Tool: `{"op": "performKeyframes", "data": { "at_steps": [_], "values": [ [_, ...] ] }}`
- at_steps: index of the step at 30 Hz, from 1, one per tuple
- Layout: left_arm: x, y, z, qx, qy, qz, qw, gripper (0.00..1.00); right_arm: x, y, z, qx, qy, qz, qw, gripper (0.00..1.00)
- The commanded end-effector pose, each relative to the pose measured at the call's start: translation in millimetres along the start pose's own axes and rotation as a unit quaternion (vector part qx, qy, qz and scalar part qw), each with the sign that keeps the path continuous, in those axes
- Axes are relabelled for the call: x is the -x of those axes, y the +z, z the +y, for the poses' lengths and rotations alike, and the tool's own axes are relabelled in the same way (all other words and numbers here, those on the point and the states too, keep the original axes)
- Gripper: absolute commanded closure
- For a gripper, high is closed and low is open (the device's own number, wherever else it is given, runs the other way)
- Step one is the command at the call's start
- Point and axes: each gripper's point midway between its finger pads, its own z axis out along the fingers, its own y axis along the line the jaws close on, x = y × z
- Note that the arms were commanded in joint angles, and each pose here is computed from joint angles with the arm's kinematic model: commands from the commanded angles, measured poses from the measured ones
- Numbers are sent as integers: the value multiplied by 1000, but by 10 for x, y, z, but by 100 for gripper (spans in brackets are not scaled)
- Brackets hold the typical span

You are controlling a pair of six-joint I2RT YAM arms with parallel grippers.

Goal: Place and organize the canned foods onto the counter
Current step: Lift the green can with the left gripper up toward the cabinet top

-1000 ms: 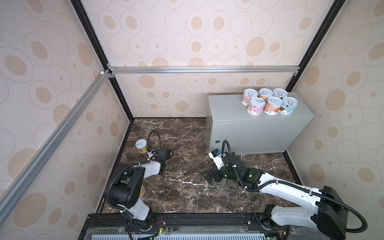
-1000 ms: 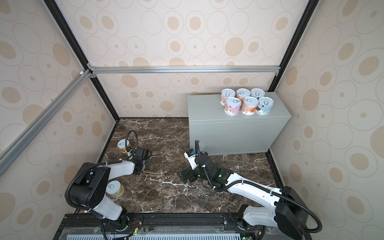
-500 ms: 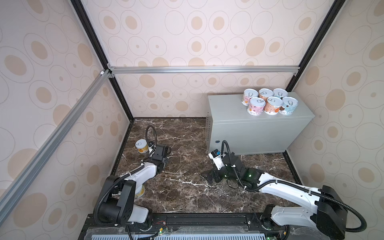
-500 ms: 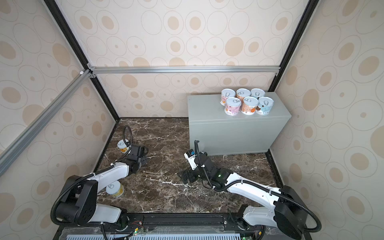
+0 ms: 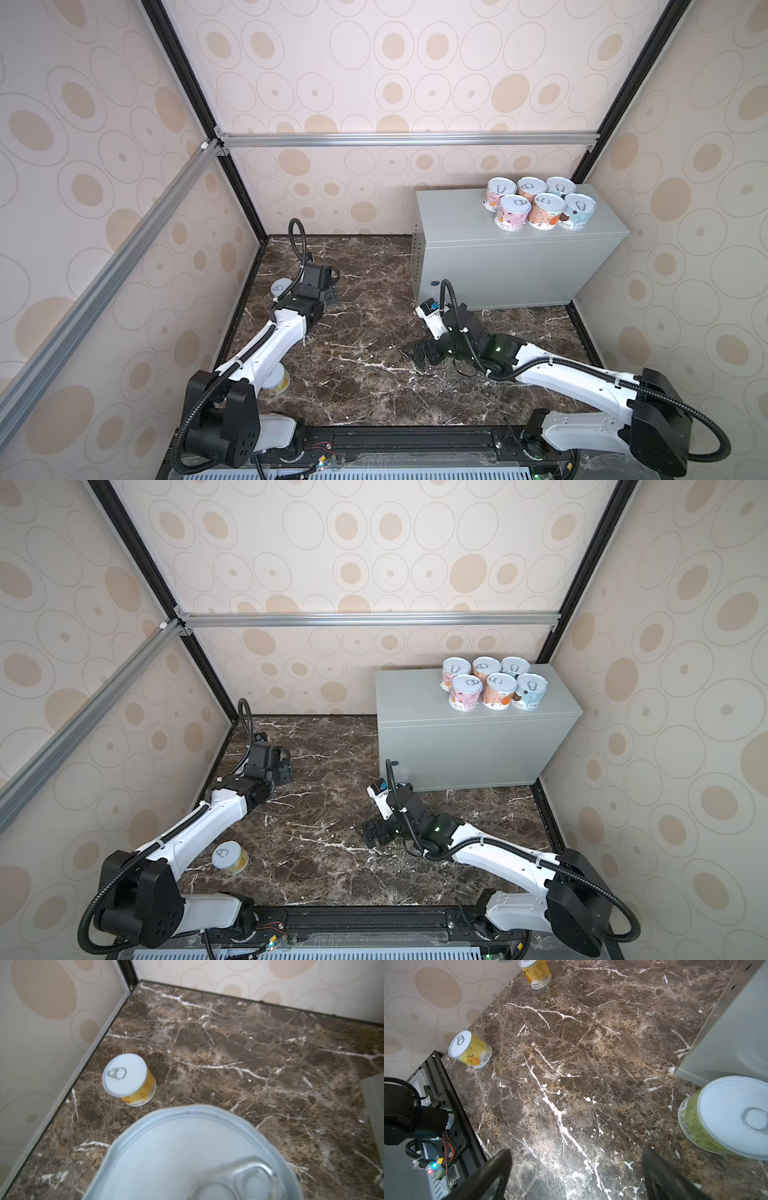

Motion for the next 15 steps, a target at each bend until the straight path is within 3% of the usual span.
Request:
{"op": "performKeyframes", "data": {
  "at_steps": [1,15],
  "values": [
    [447,-233,-104,-30,31,-35,998,39,53,6,30,3,-7,0,1000,1],
    [1468,-757,-793,-136,95,-80,983,40,27,38,32,3,-9,14,1000,1]
  ]
}}
